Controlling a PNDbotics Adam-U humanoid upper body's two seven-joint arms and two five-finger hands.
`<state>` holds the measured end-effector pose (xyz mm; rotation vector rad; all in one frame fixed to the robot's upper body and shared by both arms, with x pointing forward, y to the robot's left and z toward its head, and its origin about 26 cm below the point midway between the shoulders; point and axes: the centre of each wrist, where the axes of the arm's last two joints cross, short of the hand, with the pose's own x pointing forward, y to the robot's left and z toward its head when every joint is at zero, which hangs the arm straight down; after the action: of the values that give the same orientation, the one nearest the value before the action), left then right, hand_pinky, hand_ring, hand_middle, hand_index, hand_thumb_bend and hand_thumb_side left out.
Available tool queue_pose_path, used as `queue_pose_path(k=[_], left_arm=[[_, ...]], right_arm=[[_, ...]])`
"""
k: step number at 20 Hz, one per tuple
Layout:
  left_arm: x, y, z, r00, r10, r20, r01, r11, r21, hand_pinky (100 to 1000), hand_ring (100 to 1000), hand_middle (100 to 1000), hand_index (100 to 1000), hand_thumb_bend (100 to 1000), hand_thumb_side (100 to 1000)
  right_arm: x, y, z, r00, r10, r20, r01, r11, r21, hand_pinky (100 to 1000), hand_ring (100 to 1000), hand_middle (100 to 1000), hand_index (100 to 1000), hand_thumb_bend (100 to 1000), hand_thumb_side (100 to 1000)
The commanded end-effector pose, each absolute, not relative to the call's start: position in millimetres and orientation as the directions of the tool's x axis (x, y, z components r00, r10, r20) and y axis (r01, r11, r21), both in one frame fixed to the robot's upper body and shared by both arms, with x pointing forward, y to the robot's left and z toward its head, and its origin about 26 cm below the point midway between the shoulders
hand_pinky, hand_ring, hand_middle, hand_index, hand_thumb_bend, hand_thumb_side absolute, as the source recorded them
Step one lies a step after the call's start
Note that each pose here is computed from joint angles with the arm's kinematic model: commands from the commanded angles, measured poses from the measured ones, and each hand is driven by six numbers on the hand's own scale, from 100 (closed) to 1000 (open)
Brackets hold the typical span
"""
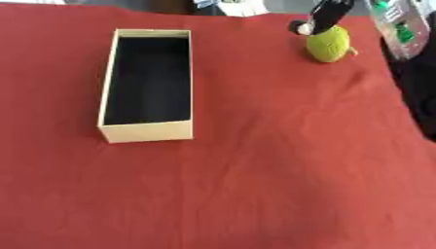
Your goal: Pick up objects on the table and place them in the box.
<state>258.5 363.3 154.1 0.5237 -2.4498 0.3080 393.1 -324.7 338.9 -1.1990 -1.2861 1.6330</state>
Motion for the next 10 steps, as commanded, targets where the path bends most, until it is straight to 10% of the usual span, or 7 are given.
queue_pose_path(k=[1,10], left_arm=[[257.8,363.1,161.5,-0.749,-0.305,0.587,-0.431,0.899,-0.083,589,784,839,698,191,711],[258.6,362.4,162.3,-0.754,-0.301,0.584,-0.425,0.901,-0.085,589,785,839,698,191,710]], right_arm=[[387.7,-339.0,350.3,-0.245,0.940,-0.235,0.010,-0.241,-0.971,915,945,907,931,347,100],[402.7,-352.8,327.9,-0.153,0.970,-0.187,-0.079,-0.201,-0.976,914,945,911,937,357,100]])
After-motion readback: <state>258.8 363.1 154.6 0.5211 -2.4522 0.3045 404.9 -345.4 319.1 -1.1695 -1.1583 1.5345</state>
